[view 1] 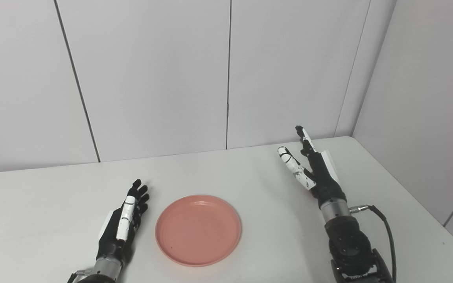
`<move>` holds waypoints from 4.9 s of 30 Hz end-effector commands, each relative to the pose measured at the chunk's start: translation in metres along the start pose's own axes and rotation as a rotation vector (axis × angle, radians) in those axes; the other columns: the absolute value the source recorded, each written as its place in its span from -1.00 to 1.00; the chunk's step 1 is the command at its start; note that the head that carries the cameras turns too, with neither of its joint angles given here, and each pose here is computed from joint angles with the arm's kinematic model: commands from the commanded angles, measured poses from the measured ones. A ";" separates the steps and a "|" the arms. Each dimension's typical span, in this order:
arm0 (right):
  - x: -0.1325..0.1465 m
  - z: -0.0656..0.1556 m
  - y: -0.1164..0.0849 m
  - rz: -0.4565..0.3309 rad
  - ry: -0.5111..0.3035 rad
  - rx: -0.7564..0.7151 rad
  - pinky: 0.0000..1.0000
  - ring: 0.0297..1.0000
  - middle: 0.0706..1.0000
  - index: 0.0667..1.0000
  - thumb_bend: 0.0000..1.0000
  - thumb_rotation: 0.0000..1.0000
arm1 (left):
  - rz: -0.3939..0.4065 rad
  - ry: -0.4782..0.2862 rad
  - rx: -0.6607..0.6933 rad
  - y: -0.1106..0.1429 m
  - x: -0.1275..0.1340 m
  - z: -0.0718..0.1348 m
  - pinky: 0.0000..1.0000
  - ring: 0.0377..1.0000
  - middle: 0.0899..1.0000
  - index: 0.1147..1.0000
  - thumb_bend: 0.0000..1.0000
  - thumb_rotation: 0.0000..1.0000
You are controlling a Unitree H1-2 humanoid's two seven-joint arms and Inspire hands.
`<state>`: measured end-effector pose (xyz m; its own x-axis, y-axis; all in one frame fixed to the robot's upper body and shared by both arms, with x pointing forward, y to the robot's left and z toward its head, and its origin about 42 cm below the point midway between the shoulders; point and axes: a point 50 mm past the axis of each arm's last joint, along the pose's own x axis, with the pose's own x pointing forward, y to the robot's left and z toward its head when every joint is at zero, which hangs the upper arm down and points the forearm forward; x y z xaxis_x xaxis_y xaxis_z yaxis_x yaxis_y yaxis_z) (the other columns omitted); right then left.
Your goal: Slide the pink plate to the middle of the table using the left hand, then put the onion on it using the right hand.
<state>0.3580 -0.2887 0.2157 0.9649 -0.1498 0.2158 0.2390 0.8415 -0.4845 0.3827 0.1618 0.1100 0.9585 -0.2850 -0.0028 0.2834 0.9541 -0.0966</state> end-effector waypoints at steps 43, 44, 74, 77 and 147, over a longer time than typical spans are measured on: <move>0.050 -0.050 -0.058 -0.035 0.272 -0.345 0.56 0.79 0.88 0.86 0.68 -0.54 | -0.071 -0.142 -0.043 -0.010 -0.001 0.038 1.00 0.96 0.96 0.93 0.26 1.00; 0.051 -0.050 -0.056 -0.026 0.261 -0.360 0.56 0.79 0.88 0.86 0.68 -0.54 | -0.073 -0.143 -0.041 -0.010 -0.001 0.038 1.00 0.96 0.96 0.93 0.26 1.00; 0.054 -0.052 -0.041 0.004 0.222 -0.393 -0.11 0.32 0.36 0.34 -0.16 -1.00 | -0.078 -0.147 -0.051 -0.016 -0.001 0.042 1.00 0.97 0.97 0.92 0.26 1.00; 0.053 -0.052 -0.042 -0.004 0.220 -0.398 -0.12 0.23 0.26 0.25 -0.16 -1.00 | -0.076 -0.145 -0.050 -0.016 -0.002 0.043 1.00 0.96 0.97 0.93 0.26 1.00; 0.012 0.068 0.149 0.287 -0.293 -0.116 -0.44 -0.25 -0.09 0.06 -0.03 -1.00 | -0.083 -0.161 -0.030 -0.037 -0.003 0.052 1.00 0.97 0.97 0.94 0.29 1.00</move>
<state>0.3895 -0.1399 0.1802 0.9630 0.2047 0.1751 -0.0417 0.7555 -0.6539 0.3649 0.1384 0.1423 0.9367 -0.3374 0.0937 0.3479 0.9273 -0.1382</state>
